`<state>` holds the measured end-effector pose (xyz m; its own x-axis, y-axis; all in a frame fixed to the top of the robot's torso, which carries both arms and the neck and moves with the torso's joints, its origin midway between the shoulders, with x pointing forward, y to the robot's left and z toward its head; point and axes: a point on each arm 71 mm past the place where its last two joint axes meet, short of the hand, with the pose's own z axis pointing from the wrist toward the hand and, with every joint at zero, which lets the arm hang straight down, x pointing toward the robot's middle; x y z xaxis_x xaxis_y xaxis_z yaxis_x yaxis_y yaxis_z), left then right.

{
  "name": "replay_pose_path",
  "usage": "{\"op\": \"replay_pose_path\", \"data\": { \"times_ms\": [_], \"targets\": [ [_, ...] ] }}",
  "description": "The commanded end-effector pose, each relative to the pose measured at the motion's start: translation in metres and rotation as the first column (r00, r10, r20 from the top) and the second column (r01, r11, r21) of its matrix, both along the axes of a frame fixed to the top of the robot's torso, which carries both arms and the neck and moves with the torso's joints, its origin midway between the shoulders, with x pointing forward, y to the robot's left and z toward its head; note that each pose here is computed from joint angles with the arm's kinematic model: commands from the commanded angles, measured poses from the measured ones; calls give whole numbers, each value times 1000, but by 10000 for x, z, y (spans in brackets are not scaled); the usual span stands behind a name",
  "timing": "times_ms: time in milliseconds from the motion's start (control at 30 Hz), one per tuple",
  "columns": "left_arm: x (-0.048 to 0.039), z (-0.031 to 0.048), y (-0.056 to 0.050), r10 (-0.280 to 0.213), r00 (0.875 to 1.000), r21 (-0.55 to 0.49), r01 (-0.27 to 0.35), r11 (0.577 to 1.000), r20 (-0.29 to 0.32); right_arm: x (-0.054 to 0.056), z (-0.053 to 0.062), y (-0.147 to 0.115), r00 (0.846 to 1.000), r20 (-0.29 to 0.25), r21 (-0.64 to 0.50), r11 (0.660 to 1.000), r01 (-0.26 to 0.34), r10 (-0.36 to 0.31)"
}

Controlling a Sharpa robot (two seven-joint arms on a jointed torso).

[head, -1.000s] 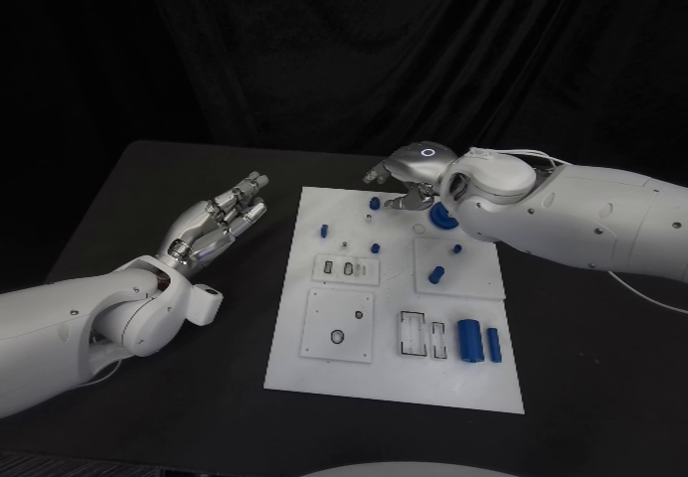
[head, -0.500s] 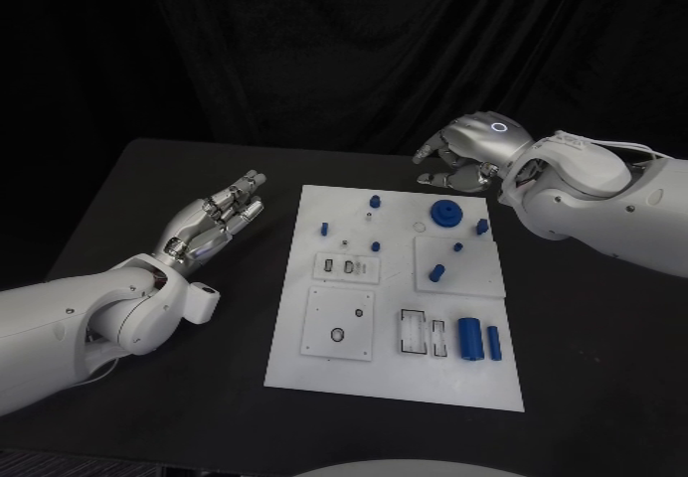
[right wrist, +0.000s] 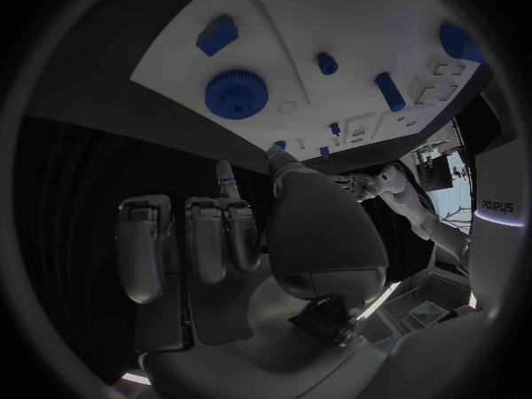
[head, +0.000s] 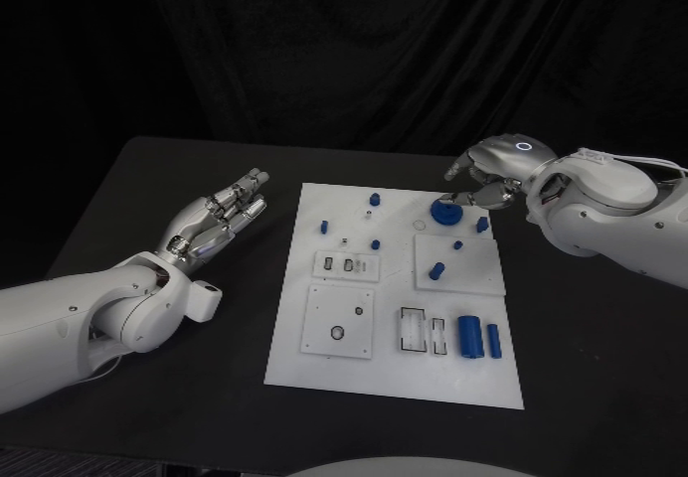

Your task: Assemble the parts on the task board

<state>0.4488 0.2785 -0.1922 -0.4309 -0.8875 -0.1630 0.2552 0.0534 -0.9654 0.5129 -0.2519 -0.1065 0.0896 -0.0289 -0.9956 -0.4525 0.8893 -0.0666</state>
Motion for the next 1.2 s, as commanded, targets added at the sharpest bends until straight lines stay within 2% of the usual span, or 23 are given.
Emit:
{"op": "replay_pose_path", "data": {
  "times_ms": [33, 500, 1200],
  "targets": [
    [-46, 140, -17, -39, 984, -90, 55, 994, 172, 19, -61, -68, 997, -33, -22, 997, 76, -77],
    [-44, 137, -17, -41, 985, -90, 56, 994, 169, 23, -226, -126, 990, -85, -52, 993, 106, -110],
    [-34, 130, -6, -40, 985, -88, 55, 995, 166, 58, -293, -67, 990, -103, -64, 994, 86, -92]
  ]
}}
